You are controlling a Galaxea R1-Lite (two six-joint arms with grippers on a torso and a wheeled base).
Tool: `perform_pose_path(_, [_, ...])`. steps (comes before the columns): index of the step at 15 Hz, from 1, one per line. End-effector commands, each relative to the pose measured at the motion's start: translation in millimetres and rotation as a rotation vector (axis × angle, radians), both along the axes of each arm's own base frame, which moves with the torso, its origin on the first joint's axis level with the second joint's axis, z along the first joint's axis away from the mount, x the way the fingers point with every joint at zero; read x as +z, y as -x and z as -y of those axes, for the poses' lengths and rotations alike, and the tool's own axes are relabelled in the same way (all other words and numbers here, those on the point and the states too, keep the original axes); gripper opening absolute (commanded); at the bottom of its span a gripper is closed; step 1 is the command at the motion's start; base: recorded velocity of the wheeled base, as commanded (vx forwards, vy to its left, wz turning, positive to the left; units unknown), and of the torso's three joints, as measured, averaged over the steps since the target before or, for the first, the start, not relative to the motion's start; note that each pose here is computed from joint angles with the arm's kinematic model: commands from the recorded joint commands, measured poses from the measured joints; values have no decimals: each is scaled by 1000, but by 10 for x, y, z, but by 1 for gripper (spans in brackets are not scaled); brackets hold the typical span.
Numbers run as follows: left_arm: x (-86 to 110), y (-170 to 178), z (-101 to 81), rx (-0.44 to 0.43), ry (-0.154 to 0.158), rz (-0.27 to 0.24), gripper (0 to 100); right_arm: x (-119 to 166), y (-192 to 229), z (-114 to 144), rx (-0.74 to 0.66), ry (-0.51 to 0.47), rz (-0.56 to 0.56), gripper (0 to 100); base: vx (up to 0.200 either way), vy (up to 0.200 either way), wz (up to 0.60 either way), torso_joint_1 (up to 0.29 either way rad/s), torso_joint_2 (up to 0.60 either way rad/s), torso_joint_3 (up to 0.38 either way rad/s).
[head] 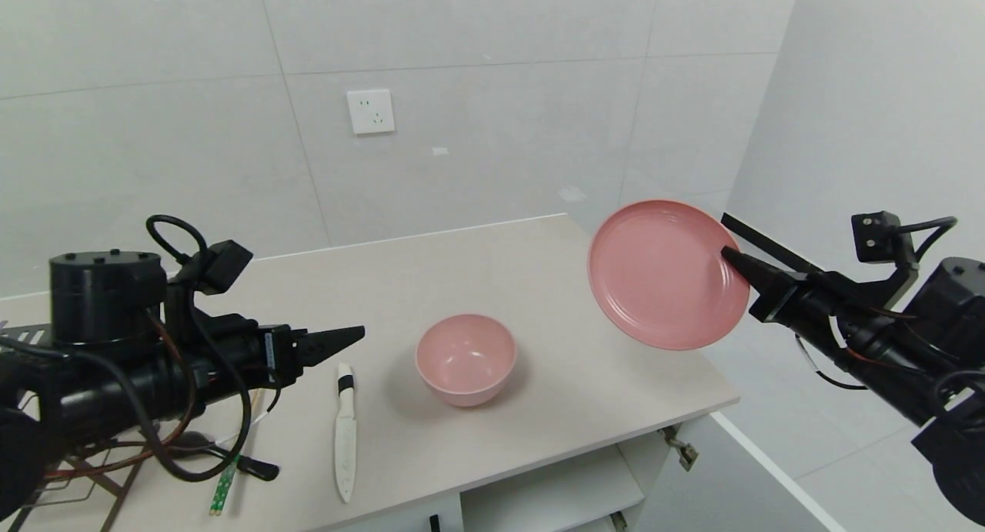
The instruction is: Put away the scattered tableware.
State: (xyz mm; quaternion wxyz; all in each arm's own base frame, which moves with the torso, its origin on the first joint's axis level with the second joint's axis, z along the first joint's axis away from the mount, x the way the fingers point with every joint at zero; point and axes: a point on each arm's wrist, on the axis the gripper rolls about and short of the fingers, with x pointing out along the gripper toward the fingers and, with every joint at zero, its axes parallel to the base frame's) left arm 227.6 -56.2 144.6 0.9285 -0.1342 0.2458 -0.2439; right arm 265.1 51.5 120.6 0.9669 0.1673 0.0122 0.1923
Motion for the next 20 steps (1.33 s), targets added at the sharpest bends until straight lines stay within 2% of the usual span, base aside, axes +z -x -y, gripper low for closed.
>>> perform_pose_path(1, [-197,-303,101,-6,-3,-4,100,36,18,2,1,-3,13,0,0,0,0,0,0,0])
perform_pose_path(2, [-227,-357,112,-3,-2,6,100,43,18,2,1,-3,16,0,0,0,0,0,0,0])
perform_pose_path(5, [-411,-594,314,-3,-34,-25,100,36,18,2,1,-3,13,0,0,0,0,0,0,0])
perform_pose_path(7, [-471,-676,421,-28,-38,-34,100,36,18,6,1,-2,13,0,0,0,0,0,0,0])
perform_pose_path(9, [-511,-746,447,-29,-39,-43,100,36,18,6,0,-3,13,0,0,0,0,0,0,0])
perform_pose_path(11, [-635,-777,462,-32,-49,-73,100,36,18,2,1,-3,13,0,0,0,0,0,0,0])
perform_pose_path(15, [-824,-798,600,-70,-68,-120,100,36,18,2,1,-3,13,0,0,0,0,0,0,0])
perform_pose_path(17, [-826,-800,607,-72,-68,-120,100,36,18,2,1,-3,13,0,0,0,0,0,0,0])
perform_pose_path(20, [-934,-829,689,-75,-86,-142,100,36,18,2,1,-1,14,0,0,0,0,0,0,0])
